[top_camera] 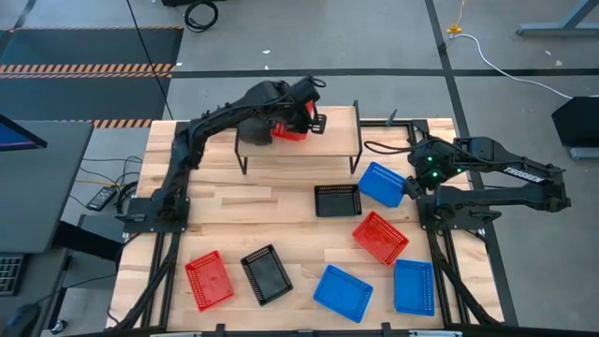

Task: Stack baskets on shelf by color
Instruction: Put the top left red bin on the shelf, then adjust the bins on the shelf

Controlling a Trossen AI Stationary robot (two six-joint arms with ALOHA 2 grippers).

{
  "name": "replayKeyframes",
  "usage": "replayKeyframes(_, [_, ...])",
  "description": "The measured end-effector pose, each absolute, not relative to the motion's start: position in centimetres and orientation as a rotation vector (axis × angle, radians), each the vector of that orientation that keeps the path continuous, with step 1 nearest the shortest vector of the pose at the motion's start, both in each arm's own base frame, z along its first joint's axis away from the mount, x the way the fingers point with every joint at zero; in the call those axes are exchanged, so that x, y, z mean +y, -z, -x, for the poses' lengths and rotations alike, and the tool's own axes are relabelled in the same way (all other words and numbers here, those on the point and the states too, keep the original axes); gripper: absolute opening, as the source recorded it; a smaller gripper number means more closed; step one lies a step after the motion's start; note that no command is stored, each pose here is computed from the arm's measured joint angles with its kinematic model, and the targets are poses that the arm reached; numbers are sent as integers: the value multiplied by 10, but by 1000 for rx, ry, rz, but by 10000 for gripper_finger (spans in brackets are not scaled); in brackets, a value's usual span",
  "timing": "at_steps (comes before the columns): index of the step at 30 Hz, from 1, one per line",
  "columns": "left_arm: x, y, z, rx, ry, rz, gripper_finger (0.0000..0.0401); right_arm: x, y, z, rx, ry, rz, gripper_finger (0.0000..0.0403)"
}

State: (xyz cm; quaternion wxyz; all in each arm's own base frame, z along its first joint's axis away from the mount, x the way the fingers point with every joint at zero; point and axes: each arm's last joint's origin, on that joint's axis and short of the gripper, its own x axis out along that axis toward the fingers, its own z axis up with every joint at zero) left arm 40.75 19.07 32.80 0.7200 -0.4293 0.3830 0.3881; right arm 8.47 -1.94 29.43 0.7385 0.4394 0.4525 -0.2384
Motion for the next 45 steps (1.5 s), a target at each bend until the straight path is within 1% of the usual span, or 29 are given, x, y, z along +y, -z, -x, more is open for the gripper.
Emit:
replayKeyframes(3, [194,-314,-415,882,-839,959,10,-19,-294,-85,993,523,-965,166])
replayKeyframes(7, [194,-313,-417,872,-820,967,10,-19,-294,-85,991,529,-993,166])
replayKeyframes(17, [197,-337,-411,788,-774,989,11,-19,-294,-85,997,512,-992,166])
replayKeyframes(22, [195,-340,-409,791,-766,989,11,-19,-294,-85,1000,502,-976,166])
replayKeyframes(25, [195,-342,-408,782,-751,995,20,-19,-294,-85,1002,498,-975,166])
replayKeyframes(29, [194,-343,-408,780,-748,1008,51,-19,-294,-85,1003,494,-968,166])
replayKeyframes(39, [192,-346,-408,790,-677,1071,163,-18,-294,-85,1010,473,-949,166])
replayKeyframes(42, [194,-361,-399,736,-660,1069,187,-18,-294,-85,1011,470,-943,166])
replayKeyframes(45, [195,-390,-383,638,-631,1054,203,-19,-294,-85,1010,473,-937,166])
